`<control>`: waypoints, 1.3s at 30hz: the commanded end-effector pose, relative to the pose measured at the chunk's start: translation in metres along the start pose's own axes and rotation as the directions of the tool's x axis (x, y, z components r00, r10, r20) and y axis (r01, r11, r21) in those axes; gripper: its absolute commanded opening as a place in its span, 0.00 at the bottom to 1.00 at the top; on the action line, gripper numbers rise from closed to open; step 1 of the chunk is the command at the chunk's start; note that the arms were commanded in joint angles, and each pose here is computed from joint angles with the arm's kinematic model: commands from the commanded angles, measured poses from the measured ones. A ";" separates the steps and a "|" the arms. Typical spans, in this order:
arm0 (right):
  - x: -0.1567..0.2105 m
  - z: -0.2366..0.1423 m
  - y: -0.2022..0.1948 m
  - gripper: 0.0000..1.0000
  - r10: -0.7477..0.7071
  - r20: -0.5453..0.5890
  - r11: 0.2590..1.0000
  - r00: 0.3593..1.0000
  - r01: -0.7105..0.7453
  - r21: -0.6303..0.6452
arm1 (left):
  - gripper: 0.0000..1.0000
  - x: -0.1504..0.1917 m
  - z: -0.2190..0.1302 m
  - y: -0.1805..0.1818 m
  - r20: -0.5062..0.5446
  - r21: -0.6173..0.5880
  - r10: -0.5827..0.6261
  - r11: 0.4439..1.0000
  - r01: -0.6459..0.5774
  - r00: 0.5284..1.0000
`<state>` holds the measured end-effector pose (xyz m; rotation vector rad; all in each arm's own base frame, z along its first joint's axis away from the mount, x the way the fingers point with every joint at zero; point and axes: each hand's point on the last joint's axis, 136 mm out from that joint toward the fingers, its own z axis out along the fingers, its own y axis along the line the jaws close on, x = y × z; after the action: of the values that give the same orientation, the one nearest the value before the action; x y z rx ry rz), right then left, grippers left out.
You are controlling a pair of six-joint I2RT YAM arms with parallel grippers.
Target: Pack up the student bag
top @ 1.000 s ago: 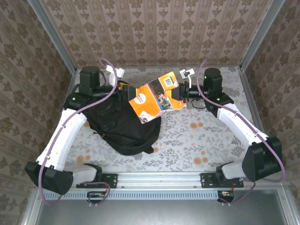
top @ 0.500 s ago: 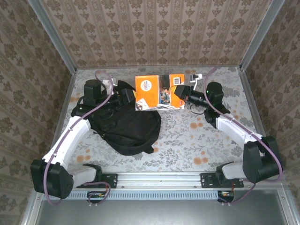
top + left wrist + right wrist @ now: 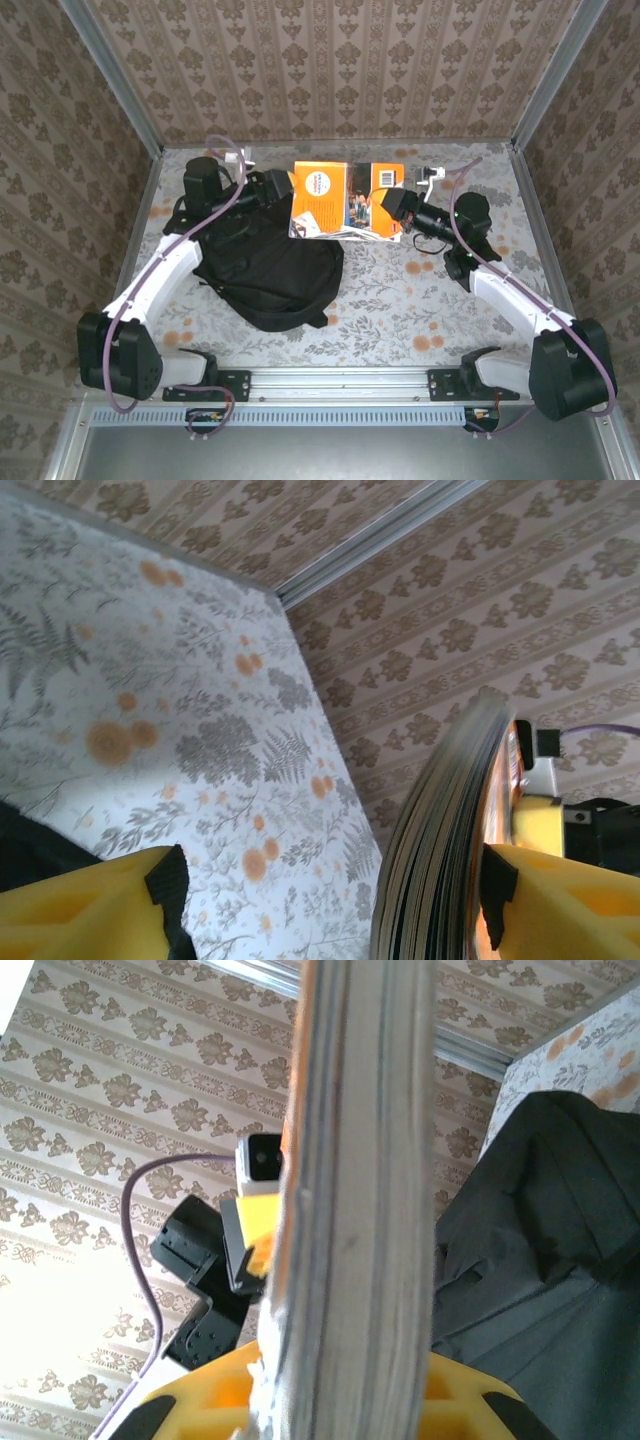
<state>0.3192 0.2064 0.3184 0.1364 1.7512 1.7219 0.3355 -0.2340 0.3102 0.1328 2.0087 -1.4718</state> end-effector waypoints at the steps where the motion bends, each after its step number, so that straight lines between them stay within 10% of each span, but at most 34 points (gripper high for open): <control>1: 0.009 -0.008 0.039 0.00 -0.074 -0.016 0.991 0.997 0.072 -0.110 | 0.76 -0.011 0.007 -0.033 0.011 0.127 0.061 0.990 -0.062 0.998; 27: 0.009 -0.002 -0.009 0.00 0.021 -0.016 0.996 1.000 -0.020 0.089 | 0.06 0.028 0.006 -0.113 -0.027 0.266 0.326 0.913 -0.308 0.945; 33: 0.001 -0.017 -0.024 0.79 -0.168 0.023 0.956 0.986 0.157 0.247 | 0.00 0.020 -0.006 -0.126 0.004 0.245 0.331 0.914 -0.322 0.944; 39: -0.019 -0.039 -0.033 0.88 -0.439 0.054 0.837 0.897 0.387 0.386 | 0.00 0.021 -0.020 -0.153 -0.001 0.327 0.345 0.887 -0.325 0.939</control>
<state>0.3178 0.1761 0.2833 0.1227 1.8771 1.2465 0.2655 -0.2817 0.3817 0.5332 1.8057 -1.5282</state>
